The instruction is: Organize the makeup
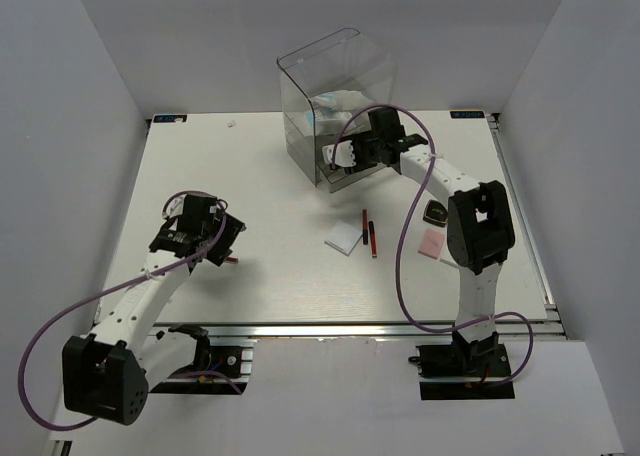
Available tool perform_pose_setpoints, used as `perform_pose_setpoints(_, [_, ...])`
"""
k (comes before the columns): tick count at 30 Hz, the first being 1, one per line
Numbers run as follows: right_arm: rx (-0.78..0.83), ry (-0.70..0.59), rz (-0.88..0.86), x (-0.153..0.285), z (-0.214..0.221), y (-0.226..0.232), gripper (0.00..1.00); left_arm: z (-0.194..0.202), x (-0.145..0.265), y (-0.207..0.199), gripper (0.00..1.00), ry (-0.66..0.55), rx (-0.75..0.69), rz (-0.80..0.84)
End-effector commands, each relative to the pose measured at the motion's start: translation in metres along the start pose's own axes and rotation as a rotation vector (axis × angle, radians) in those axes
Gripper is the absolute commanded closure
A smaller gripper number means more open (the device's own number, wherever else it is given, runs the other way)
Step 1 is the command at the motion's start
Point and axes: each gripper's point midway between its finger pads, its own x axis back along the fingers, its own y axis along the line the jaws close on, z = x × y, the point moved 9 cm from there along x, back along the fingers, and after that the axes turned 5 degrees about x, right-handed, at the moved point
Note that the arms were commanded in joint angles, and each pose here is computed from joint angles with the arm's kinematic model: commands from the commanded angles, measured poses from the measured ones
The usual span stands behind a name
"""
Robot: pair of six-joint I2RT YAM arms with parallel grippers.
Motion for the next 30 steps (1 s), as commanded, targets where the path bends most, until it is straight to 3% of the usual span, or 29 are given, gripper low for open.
perform_pose_setpoints(1, [-0.006,0.002,0.064,0.014,0.003,-0.017,0.46,-0.006,0.001,-0.003,0.24,0.016,0.019,-0.069])
perform_pose_setpoints(6, [-0.179,-0.048,0.211,0.073,-0.011,-0.034,0.47,-0.012,-0.003,0.001,0.24,-0.010,0.043,-0.157])
perform_pose_setpoints(8, [-0.377,-0.121,0.382,0.106,-0.018,-0.031,0.11,-0.011,-0.006,0.007,0.25,-0.007,0.046,-0.198])
perform_pose_setpoints(9, [-0.463,-0.147,0.463,0.118,-0.018,-0.028,0.11,-0.010,-0.009,0.011,0.25,-0.008,0.047,-0.221])
perform_pose_setpoints(10, [-0.593,-0.124,0.468,0.111,-0.013,0.006,0.11,-0.009,-0.011,0.014,0.25,-0.005,0.044,-0.240])
perform_pose_setpoints(11, [-0.679,-0.205,0.545,0.130,-0.027,0.002,0.11,-0.008,-0.017,0.018,0.26,0.005,0.044,-0.281])
perform_pose_setpoints(12, [-0.717,-0.228,0.495,0.131,-0.031,0.014,0.11,-0.007,-0.020,0.021,0.26,0.012,0.036,-0.300])
perform_pose_setpoints(15, [-0.860,-0.339,0.266,0.133,-0.055,0.056,0.27,-0.006,-0.035,0.028,0.27,0.025,0.014,-0.352])
perform_pose_setpoints(16, [-0.872,-0.384,0.215,0.133,-0.061,0.067,0.44,-0.005,-0.039,0.028,0.28,0.028,0.010,-0.357])
perform_pose_setpoints(19, [-0.941,-0.421,0.143,0.137,-0.073,0.099,0.77,-0.009,-0.053,0.026,0.29,0.032,-0.005,-0.371])
perform_pose_setpoints(25, [-1.007,-0.406,0.115,0.141,-0.076,0.117,0.78,-0.013,-0.074,0.027,0.31,0.043,-0.032,-0.438])
perform_pose_setpoints(30, [-1.010,-0.405,0.130,0.146,-0.078,0.119,0.78,-0.013,-0.083,0.039,0.38,0.044,-0.038,-0.513])
